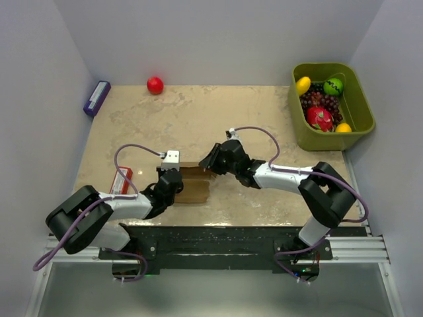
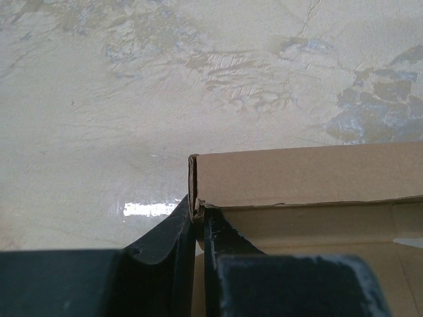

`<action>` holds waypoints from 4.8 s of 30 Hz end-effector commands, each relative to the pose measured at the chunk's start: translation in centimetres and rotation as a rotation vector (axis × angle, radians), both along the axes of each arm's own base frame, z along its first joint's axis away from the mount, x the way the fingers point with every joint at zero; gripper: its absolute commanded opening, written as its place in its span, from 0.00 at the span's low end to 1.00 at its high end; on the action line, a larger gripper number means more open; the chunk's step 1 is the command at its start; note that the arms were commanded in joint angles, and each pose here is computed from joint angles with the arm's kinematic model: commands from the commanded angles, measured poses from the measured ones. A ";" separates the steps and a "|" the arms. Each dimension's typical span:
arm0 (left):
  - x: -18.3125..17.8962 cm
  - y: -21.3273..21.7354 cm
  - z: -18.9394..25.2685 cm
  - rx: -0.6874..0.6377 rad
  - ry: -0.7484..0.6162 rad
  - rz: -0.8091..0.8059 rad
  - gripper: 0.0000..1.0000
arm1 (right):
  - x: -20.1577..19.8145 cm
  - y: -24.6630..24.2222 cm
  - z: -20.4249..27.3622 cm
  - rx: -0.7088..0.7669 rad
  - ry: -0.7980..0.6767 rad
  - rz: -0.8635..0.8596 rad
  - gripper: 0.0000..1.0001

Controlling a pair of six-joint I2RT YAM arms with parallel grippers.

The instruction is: Fold the paper box

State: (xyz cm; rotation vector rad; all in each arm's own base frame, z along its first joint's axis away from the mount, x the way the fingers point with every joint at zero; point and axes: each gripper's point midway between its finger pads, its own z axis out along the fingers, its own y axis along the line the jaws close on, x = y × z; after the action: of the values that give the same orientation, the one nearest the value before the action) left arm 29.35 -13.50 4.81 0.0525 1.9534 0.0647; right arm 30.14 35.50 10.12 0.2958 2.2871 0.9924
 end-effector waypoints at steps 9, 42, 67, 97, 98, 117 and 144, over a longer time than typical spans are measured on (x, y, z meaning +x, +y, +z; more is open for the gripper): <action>0.0 -0.4 1.1 -0.043 -0.049 0.005 0.00 | 0.2 1.9 1.4 0.230 0.037 -0.045 0.26; -0.2 -0.4 0.3 -0.044 -0.002 0.056 0.00 | -0.2 -1.1 1.1 0.238 -0.001 -0.158 0.51; -0.8 -2.3 0.4 -0.118 0.076 -0.009 0.00 | -3.3 -3.2 -4.7 -0.288 -0.052 -0.086 0.47; -0.9 -3.0 0.1 -0.138 0.095 -0.033 0.00 | -1.2 -3.7 -5.9 -0.253 -0.098 -0.085 0.34; -0.9 -3.1 0.1 -0.139 0.097 -0.033 0.00 | -1.2 -3.7 -5.7 -0.247 -0.101 -0.087 0.33; -0.9 -3.6 -0.5 -0.145 0.114 -0.045 0.00 | -2.3 -1.9 -4.3 -0.204 -0.130 -0.060 0.24; -1.0 -3.9 -0.6 -0.160 0.120 -0.052 0.00 | -3.5 -0.9 -8.6 -0.327 -0.020 -0.023 0.15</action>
State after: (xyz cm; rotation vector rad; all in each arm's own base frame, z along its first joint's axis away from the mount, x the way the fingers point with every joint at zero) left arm 28.24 -16.02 3.87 0.0244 2.0681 -0.0569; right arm 27.25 34.55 2.64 0.1741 2.3240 0.6413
